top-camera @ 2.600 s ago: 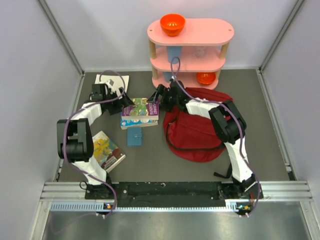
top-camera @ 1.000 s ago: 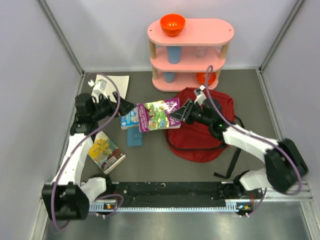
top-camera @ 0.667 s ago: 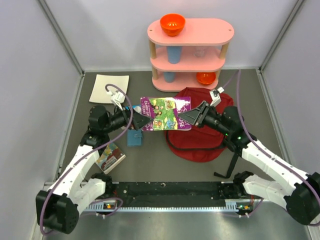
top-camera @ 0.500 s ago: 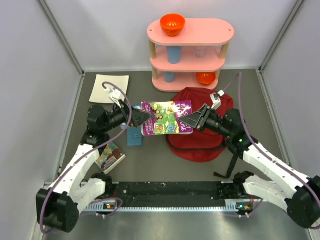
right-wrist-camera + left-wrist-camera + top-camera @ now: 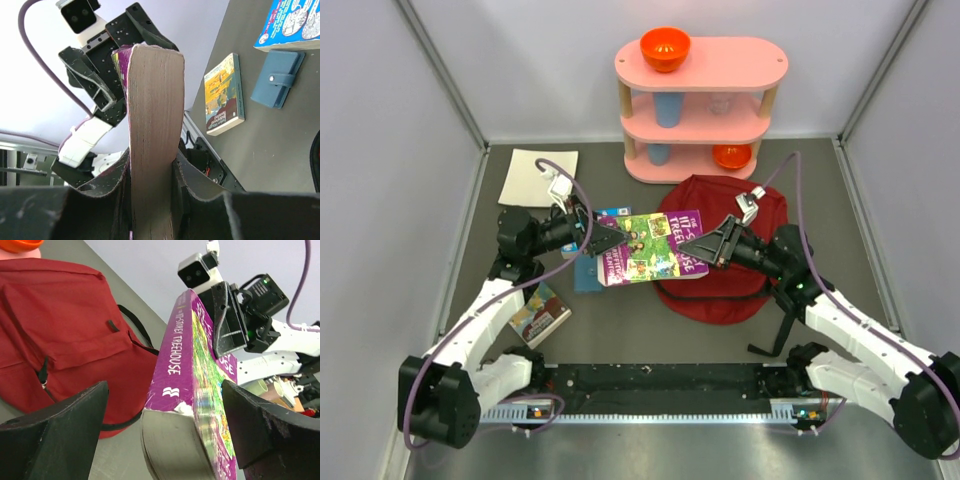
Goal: Pack the student bag
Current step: Pick up the book from the center of the board.
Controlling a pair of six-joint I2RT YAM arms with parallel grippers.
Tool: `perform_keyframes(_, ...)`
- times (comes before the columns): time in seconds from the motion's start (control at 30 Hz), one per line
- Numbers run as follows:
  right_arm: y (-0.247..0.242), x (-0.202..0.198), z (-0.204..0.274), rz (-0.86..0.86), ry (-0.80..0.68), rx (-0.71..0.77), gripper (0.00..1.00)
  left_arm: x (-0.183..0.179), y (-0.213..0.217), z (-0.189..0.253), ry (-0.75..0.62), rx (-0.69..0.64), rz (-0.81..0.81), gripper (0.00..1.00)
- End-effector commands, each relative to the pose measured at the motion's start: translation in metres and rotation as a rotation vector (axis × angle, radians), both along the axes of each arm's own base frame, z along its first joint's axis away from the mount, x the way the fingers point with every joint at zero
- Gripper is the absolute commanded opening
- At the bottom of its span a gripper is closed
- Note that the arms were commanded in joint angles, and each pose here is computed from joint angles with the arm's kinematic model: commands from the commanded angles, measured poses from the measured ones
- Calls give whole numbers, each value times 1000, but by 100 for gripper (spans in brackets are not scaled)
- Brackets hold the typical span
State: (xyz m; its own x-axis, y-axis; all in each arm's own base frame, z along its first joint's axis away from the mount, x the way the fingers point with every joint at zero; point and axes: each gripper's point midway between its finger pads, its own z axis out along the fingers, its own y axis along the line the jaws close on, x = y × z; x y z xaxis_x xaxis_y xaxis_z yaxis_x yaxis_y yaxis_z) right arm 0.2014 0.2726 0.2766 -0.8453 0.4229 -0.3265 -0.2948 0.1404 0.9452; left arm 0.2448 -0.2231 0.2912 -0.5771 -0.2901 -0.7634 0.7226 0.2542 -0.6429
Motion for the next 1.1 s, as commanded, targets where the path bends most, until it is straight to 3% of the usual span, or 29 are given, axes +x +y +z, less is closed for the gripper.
perform_keyframes(0.0, -3, -3, 53, 12, -156, 120, 0, -21, -3, 19, -115, -11, -98, 98)
perform_keyframes(0.03, -3, -1, 51, 8, -155, 110, 0, -22, -3, 19, -115, -9, -104, 95)
perform_keyframes(0.13, 0, -1, 49, 23, -152, 108, 0, -27, -2, 19, -116, -10, -113, 72)
perform_keyframes(0.17, 0, -1, 48, 28, -151, 108, 0, -28, -2, 21, -124, -12, -116, 55)
perform_keyframes(0.23, -1, -1, 46, 22, -162, 93, 4, -30, -3, 25, -127, -19, -121, 44)
perform_keyframes(0.27, -1, -1, 41, 18, -154, 78, 12, -30, -2, 27, -134, -23, -121, 31)
perform_keyframes(0.33, -2, -1, 39, 13, -182, 47, 31, -27, -2, 31, -131, -25, -114, 24)
perform_keyframes(0.37, -3, -2, 39, 14, -199, 36, 53, -28, -3, 33, -132, -26, -122, 19)
perform_keyframes(0.4, -3, -1, 33, 14, -191, 7, 60, -28, -3, 34, -120, -30, -126, 8)
perform_keyframes(0.47, -4, 0, 31, 10, -245, -36, 74, -27, -5, 36, -109, -36, -151, 3)
perform_keyframes(0.57, -3, 1, 24, 25, -286, -97, 87, -31, -8, 43, -95, -68, -213, 0)
perform_keyframes(0.8, -4, 6, 7, 42, -383, -212, 91, -45, -10, 60, -72, -150, -357, 0)
perform_keyframes(0.83, -2, 6, 4, 56, -390, -218, 92, -52, -9, 66, -130, -158, -389, 0)
perform_keyframes(1.07, 4, -9, 25, 131, -443, -71, 85, -54, -9, 60, -94, -174, -441, 0)
